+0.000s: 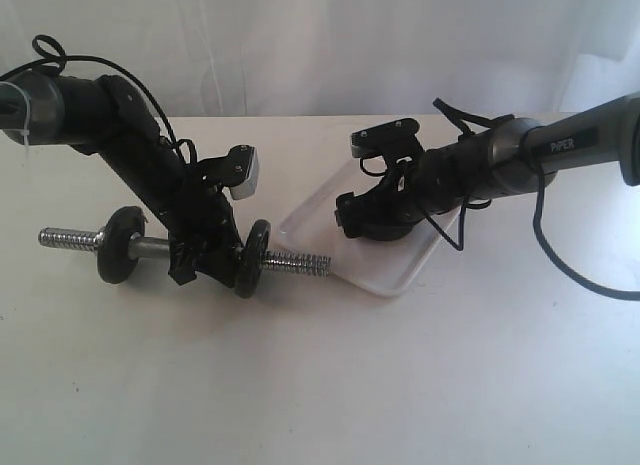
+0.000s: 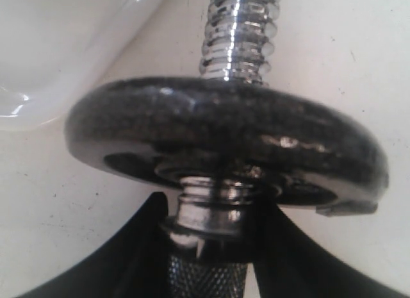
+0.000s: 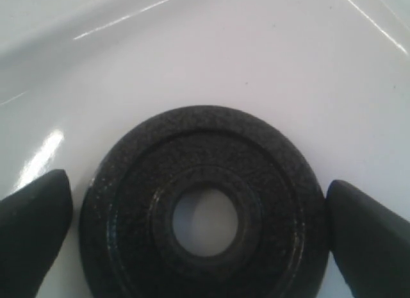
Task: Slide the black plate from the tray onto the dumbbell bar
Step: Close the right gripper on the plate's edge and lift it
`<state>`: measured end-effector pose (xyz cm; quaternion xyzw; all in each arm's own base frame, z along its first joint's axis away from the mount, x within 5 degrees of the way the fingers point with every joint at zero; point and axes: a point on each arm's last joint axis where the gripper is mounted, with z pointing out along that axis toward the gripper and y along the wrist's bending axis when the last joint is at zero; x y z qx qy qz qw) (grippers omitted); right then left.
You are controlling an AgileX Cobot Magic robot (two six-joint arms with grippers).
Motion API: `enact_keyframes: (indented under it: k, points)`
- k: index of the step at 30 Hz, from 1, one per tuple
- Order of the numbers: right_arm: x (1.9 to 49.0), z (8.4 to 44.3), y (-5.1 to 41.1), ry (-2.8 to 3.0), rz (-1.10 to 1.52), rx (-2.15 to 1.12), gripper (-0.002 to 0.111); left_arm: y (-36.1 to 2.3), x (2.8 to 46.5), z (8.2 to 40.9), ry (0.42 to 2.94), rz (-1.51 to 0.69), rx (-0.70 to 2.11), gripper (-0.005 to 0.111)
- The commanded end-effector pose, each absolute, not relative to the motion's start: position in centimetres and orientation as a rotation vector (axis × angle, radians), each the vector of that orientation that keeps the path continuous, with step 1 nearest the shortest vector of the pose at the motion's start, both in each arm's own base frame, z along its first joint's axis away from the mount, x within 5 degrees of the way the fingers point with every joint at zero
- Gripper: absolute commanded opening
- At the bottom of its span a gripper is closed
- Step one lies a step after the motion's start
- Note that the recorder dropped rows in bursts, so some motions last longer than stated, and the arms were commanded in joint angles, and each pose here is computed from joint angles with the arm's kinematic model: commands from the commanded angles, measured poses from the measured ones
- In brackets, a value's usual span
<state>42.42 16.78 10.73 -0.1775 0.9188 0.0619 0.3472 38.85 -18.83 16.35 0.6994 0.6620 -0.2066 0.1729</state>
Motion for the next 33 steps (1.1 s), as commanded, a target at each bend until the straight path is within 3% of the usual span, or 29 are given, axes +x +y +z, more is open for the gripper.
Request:
enact_keyframes:
  k: [1, 3, 5, 7, 9, 10, 12, 33]
  points:
    - [42.03, 9.21, 15.93, 2.452, 0.093, -0.562, 0.104, -19.59, 38.4, 17.18, 1.871, -0.688, 1.915, 0.0]
    - [41.96, 9.16, 15.9, 2.46, 0.087, -0.572, 0.101, -19.59, 38.4, 17.18, 1.871, -0.688, 1.915, 0.0]
    - [41.93, 9.14, 15.88, 2.464, 0.086, -0.573, 0.09, -19.59, 38.4, 17.18, 1.871, -0.688, 1.915, 0.0]
    - [41.89, 9.1, 15.86, 2.47, 0.085, -0.574, 0.068, -19.59, 38.4, 17.18, 1.871, -0.688, 1.915, 0.0]
    - [41.86, 9.08, 15.84, 2.474, 0.084, -0.575, 0.04, -19.59, 38.4, 17.18, 1.871, -0.688, 1.915, 0.0]
    - [41.83, 9.06, 15.83, 2.479, 0.082, -0.576, 0.019, -19.59, 38.4, 17.18, 1.871, -0.688, 1.915, 0.0]
    - [41.8, 9.03, 15.82, 2.484, 0.082, -0.574, 0.001, -19.59, 38.4, 17.18, 1.871, -0.688, 1.915, 0.0]
    - [41.96, 9.16, 15.91, 2.442, 0.068, -0.637, 0.0, -19.45, 38.3, 17.1, 1.896, -0.689, 1.923, 0.0]
